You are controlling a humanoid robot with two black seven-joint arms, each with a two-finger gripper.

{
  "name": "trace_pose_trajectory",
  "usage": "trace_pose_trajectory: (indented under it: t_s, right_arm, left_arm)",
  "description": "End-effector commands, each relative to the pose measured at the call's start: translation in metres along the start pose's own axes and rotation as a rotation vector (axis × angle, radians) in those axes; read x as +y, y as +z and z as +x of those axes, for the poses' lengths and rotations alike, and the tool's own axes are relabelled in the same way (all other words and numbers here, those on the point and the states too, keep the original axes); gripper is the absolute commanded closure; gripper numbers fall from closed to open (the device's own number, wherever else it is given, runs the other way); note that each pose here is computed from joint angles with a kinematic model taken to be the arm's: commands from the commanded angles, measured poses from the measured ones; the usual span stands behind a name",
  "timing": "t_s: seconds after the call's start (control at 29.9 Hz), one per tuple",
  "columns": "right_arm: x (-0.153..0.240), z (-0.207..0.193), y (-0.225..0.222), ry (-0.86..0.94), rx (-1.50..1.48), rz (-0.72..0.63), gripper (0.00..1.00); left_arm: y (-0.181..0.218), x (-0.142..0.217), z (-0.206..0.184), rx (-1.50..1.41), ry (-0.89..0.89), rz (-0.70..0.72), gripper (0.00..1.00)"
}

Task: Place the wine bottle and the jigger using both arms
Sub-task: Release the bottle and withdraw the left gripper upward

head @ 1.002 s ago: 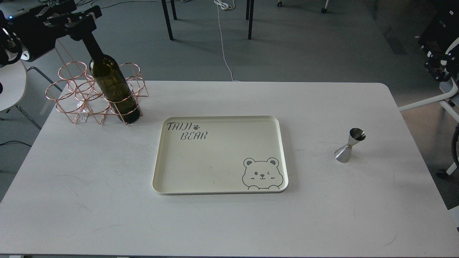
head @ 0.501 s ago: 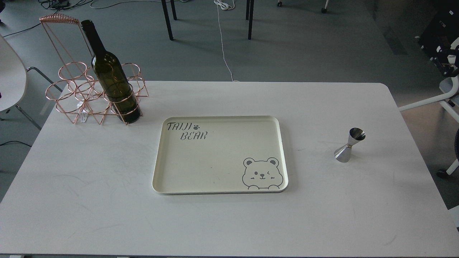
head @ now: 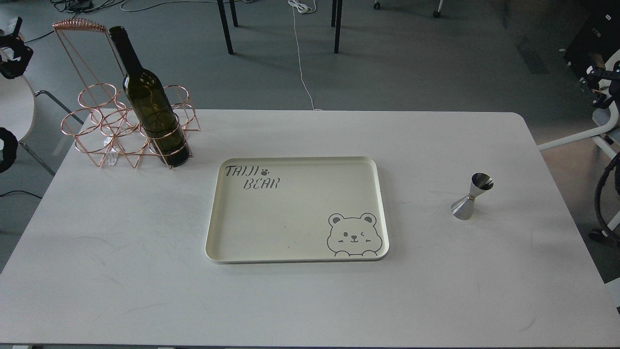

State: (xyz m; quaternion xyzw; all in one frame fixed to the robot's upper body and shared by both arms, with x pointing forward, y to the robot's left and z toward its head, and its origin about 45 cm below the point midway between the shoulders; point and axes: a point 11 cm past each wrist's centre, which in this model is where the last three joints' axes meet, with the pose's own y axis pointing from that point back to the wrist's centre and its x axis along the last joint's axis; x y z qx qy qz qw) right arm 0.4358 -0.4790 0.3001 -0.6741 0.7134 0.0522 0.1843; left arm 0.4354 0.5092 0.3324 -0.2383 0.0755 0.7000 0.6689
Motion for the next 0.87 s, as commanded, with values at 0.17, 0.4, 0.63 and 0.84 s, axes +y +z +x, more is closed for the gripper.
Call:
trace_pose_trajectory:
  t_s: [0.17, 0.4, 0.63, 0.84]
  right_arm:
    - [0.002, 0.005, 0.033, 0.091, -0.185, 0.015, 0.01]
    - [0.012, 0.013, 0.054, 0.121, -0.247, 0.005, 0.01]
    - [0.020, 0.014, 0.074, 0.131, -0.265, -0.021, 0.01]
    - [0.020, 0.013, 0.074, 0.116, -0.252, -0.030, 0.01]
  left_arm:
    - [-0.032, 0.034, 0.030, 0.128, 0.051, 0.020, 0.01]
    - [-0.060, 0.051, 0.041, 0.217, 0.107, 0.015, 0.01]
    - [-0.076, 0.056, 0.041, 0.219, 0.117, 0.036, 0.01]
    - [-0.077, 0.056, 0.041, 0.214, 0.121, 0.040, 0.01]
